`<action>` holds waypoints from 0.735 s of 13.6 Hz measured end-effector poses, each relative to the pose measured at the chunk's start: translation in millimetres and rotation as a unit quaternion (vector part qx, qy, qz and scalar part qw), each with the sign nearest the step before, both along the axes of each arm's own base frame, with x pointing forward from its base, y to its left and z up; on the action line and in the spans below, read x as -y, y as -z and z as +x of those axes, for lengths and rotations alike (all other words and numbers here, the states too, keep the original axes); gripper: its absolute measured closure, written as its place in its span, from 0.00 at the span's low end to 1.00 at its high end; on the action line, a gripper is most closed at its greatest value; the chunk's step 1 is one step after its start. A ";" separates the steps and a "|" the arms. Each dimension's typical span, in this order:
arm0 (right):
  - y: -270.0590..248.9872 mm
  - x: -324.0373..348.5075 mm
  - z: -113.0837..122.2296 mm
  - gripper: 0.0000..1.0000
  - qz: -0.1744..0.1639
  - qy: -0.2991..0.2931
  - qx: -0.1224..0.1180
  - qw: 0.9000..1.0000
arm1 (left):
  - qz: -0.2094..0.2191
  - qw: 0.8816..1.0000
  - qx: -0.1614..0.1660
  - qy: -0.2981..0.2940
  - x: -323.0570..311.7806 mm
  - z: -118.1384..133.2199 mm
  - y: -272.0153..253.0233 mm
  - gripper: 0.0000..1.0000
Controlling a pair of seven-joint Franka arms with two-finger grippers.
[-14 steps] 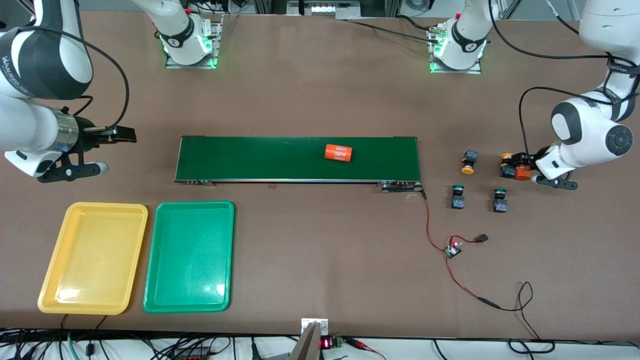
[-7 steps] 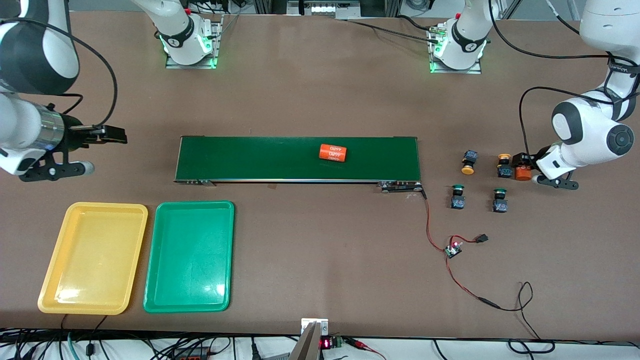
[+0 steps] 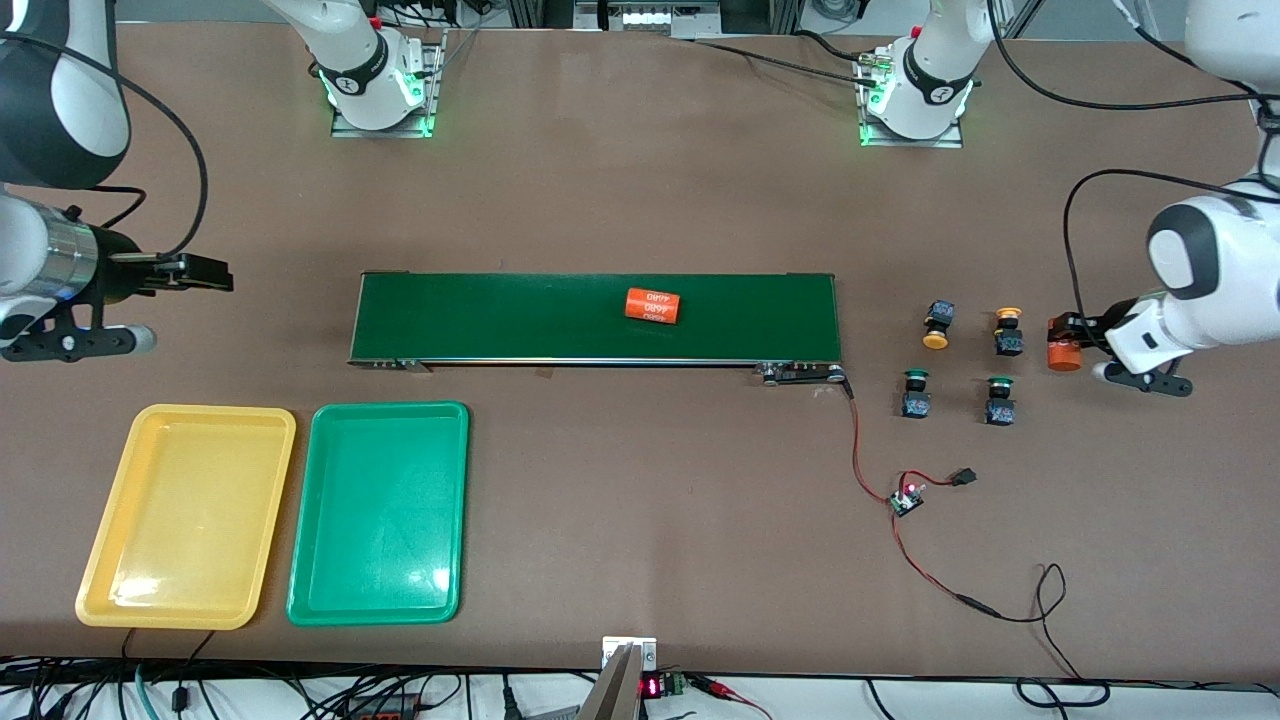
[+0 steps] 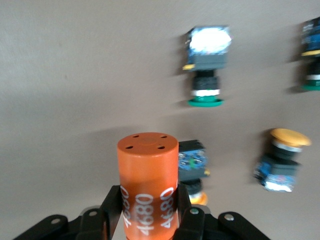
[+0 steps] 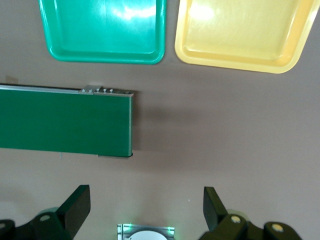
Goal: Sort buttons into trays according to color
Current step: 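Grasp the second orange cylinder with the left gripper, then place the second orange cylinder on the green belt, left gripper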
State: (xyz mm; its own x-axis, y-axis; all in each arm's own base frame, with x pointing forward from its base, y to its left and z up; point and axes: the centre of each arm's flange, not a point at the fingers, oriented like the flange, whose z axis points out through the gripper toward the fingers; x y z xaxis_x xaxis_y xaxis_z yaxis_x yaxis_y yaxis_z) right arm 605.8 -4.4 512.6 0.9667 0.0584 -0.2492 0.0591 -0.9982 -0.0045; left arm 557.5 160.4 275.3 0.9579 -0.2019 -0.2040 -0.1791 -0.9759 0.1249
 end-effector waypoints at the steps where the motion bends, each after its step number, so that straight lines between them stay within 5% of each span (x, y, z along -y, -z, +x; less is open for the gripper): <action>1: -0.8 2.3 1.0 0.00 0.000 0.002 0.004 1.000 | -0.008 1.000 -0.002 0.014 13.5 8.2 -16.9 0.51; 6: -4.4 -2.3 1.7 0.00 0.000 -0.002 0.009 1.000 | -0.053 0.985 -0.013 0.162 179.4 23.9 -73.8 0.51; 10: -3.0 -1.3 3.2 0.00 0.000 -0.001 0.011 1.000 | -0.087 0.945 -0.005 0.315 313.0 6.1 -70.9 0.51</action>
